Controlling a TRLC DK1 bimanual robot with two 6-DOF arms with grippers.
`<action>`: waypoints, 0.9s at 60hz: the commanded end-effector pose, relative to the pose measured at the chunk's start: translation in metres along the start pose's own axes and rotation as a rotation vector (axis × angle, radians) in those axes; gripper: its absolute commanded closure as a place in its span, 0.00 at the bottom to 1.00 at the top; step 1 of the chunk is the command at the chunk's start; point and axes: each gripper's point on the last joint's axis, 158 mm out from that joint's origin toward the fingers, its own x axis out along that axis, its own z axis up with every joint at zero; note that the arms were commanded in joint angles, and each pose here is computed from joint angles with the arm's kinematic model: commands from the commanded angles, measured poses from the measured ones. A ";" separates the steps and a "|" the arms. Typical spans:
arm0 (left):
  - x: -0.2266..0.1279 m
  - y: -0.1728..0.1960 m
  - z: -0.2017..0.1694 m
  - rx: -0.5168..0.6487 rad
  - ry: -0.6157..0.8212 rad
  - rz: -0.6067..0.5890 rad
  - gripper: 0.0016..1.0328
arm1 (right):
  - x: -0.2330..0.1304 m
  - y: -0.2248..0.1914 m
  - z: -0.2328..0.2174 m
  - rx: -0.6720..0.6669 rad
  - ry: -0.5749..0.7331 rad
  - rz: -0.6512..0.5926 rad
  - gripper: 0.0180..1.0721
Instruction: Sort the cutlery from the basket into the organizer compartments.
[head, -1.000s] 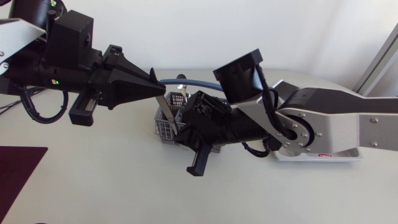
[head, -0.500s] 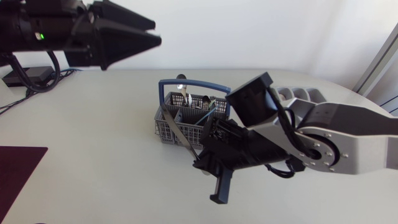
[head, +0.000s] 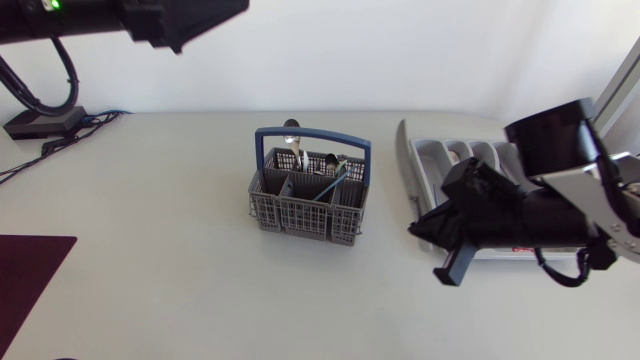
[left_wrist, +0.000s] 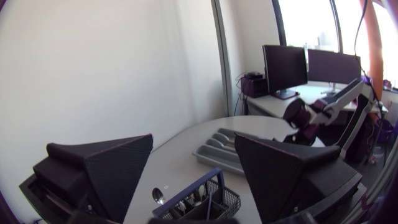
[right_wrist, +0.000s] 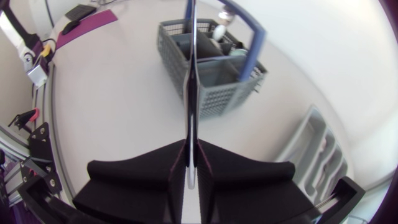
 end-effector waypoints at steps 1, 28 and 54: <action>0.008 -0.013 -0.032 0.079 0.079 0.000 0.13 | -0.020 -0.038 -0.003 0.034 -0.014 -0.098 0.95; 0.061 -0.061 -0.154 0.264 0.371 0.002 0.20 | -0.061 -0.202 -0.095 0.384 0.087 -0.351 0.95; 0.068 -0.057 -0.191 0.267 0.443 0.048 0.20 | -0.045 -0.327 -0.175 0.583 0.246 -0.505 0.95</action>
